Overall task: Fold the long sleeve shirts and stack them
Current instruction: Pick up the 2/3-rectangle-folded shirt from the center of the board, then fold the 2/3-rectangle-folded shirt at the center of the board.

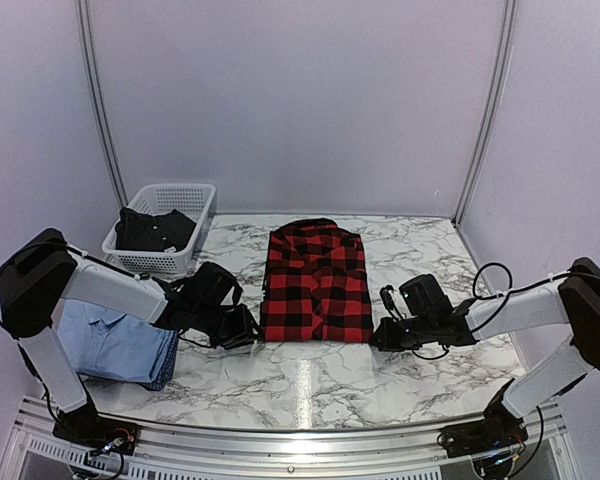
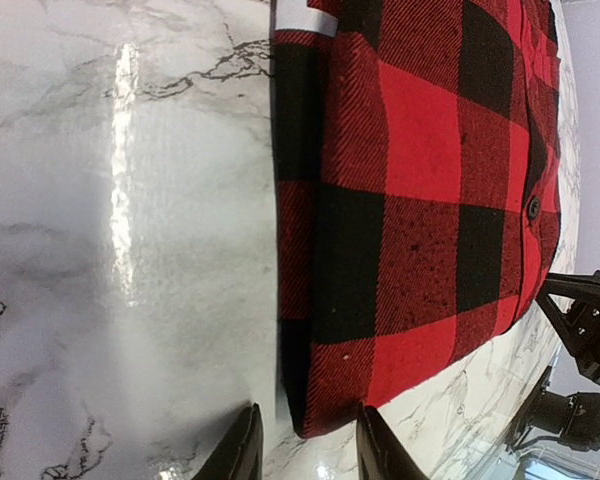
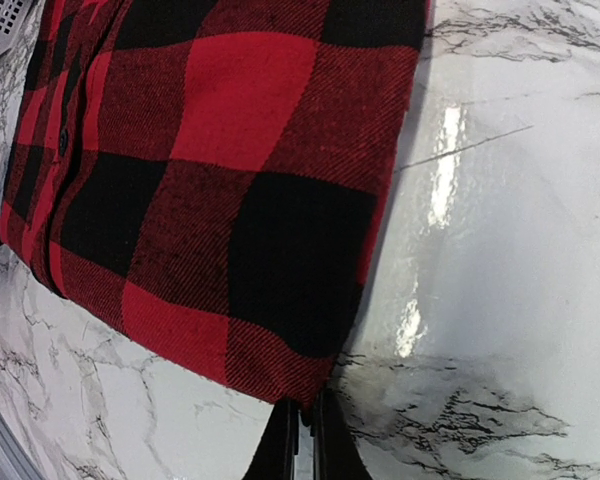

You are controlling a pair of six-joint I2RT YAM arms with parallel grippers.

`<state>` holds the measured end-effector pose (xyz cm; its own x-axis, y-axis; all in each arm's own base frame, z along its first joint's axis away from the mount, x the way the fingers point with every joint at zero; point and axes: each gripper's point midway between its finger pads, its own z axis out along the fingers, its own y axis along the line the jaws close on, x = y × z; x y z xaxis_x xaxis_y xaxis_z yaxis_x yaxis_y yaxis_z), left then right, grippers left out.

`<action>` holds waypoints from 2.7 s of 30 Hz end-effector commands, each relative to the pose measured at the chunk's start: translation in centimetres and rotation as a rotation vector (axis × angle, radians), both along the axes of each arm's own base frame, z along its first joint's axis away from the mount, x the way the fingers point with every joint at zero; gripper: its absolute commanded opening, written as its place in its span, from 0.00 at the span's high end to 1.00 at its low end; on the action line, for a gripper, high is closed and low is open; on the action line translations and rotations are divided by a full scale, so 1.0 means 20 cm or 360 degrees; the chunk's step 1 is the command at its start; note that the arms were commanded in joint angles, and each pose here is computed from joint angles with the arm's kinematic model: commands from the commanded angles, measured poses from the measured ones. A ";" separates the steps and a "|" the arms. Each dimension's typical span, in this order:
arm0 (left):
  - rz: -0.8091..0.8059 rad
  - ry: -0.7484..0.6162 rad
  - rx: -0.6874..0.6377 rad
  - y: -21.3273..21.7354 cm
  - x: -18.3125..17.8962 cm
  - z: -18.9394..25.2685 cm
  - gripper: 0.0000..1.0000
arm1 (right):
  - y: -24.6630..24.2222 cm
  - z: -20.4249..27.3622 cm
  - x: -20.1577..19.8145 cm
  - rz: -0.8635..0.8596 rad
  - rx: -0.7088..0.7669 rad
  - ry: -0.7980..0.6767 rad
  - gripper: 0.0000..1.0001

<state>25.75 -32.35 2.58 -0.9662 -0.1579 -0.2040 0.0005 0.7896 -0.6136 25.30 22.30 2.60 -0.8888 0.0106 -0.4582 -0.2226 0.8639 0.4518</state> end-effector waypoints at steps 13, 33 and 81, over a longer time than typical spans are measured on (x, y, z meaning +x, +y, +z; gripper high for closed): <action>0.0033 0.0141 -0.0019 -0.01 -0.06 -0.11 0.75 | 0.01 -0.01 -0.01 0.0014 -0.0012 -0.0005 0.99; -0.0065 0.0002 0.0064 0.06 -0.17 0.05 1.00 | 0.05 0.15 -0.19 0.0186 -0.0066 -0.0094 1.00; 0.0090 -0.0319 0.0103 -0.09 0.39 0.07 1.00 | 0.14 0.03 0.54 -0.0003 0.0037 -0.0141 1.00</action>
<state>37.85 -34.52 2.71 -0.9039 -0.1562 -0.3983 0.0870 0.8444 -0.5286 40.42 24.47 2.75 -0.8350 0.0503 -0.5479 -0.2405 0.8623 0.4457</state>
